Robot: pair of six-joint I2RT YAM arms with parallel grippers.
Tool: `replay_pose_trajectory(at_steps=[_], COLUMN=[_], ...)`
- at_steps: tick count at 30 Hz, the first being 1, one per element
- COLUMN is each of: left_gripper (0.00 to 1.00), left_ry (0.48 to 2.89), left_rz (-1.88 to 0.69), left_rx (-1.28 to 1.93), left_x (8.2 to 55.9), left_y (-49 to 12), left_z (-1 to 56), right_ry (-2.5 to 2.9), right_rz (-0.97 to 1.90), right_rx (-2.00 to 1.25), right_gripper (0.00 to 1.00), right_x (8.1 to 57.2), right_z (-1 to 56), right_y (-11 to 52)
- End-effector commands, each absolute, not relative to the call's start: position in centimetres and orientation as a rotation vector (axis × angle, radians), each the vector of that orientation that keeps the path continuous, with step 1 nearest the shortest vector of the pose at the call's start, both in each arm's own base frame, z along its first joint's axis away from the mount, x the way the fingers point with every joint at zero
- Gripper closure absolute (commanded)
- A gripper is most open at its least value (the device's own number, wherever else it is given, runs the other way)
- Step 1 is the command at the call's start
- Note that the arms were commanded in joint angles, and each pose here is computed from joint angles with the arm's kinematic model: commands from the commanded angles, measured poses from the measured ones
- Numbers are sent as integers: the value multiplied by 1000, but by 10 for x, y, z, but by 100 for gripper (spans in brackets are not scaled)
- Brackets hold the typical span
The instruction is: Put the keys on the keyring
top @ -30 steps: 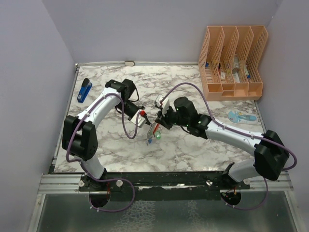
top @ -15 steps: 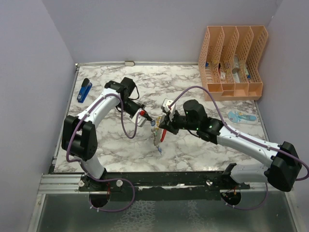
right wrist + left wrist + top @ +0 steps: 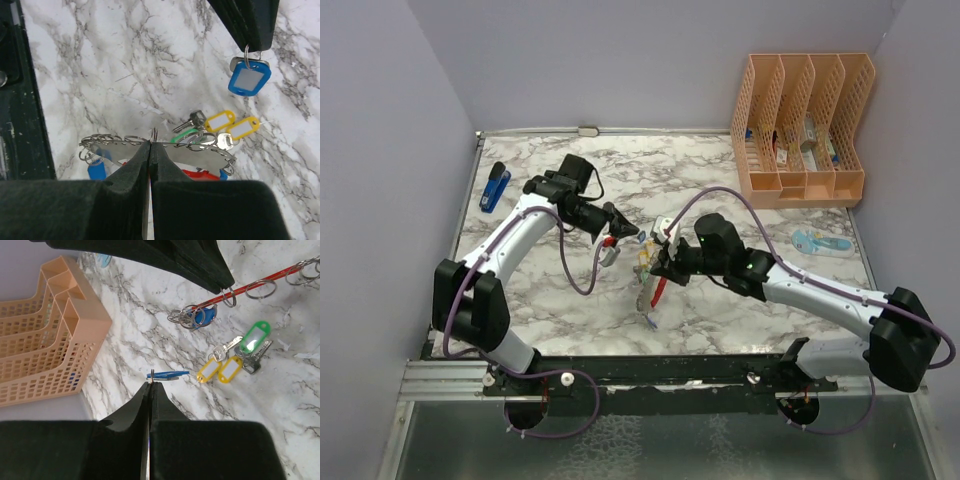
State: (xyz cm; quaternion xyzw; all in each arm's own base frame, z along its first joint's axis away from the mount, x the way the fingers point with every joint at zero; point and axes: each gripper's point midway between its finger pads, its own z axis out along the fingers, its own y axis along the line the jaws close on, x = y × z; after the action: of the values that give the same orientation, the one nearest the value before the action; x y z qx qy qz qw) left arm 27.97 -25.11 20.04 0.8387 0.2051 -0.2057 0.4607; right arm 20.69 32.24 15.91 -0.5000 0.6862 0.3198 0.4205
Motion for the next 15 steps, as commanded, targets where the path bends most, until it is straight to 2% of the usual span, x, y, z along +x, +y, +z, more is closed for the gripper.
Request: replay_pose_trajectory(at_steps=[1, 6, 15], left_gripper=[100, 100, 100], left_ry=[221, 266, 338], left_rz=[-351, -427, -458], left_rx=[2024, 2008, 2029], left_x=[280, 267, 268], left_y=[-259, -264, -274], left_z=[218, 211, 209], right_ry=[1592, 1535, 1464], right_rz=[659, 468, 458], right_rx=[-1200, -1201, -1221], right_gripper=[99, 99, 99], right_x=[237, 259, 267], right_z=[180, 181, 183], right_y=[326, 312, 324])
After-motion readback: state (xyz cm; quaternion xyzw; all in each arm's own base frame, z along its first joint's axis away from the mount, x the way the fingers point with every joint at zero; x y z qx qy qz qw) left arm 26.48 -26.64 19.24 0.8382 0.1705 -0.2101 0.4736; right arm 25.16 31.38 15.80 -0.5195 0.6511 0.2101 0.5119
